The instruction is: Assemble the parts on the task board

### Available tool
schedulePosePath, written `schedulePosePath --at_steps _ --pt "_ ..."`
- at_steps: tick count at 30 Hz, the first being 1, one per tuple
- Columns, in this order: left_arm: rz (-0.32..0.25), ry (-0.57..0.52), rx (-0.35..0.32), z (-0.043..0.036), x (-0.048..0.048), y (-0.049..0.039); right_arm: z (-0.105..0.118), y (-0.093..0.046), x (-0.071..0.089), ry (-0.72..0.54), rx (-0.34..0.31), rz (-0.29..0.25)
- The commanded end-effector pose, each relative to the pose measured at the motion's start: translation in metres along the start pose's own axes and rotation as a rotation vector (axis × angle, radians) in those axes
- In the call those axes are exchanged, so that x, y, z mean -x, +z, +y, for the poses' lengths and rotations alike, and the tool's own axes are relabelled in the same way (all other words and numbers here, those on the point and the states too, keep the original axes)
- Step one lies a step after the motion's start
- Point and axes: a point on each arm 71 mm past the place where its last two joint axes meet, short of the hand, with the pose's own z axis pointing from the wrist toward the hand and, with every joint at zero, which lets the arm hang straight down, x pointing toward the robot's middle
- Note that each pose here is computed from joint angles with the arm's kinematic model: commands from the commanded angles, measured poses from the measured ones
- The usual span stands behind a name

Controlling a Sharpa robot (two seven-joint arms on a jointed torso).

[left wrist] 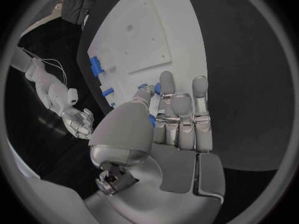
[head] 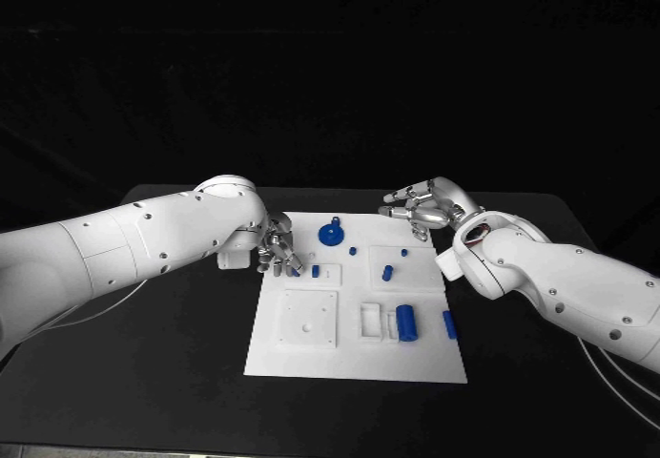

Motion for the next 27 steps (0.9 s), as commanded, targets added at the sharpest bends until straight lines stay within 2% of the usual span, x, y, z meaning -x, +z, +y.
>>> schedulePosePath --at_steps 1,18,27 --pt "0.001 -0.020 -0.007 0.0004 0.0001 0.0004 0.001 0.000 -0.001 -0.002 0.007 0.012" --pt "0.083 -0.060 -0.043 0.0012 0.0088 -0.0071 0.001 0.000 -0.001 -0.002 0.006 0.012" --pt "0.167 -0.068 -0.058 0.0014 0.0112 -0.0064 0.001 0.000 -0.002 -0.002 0.006 0.013"
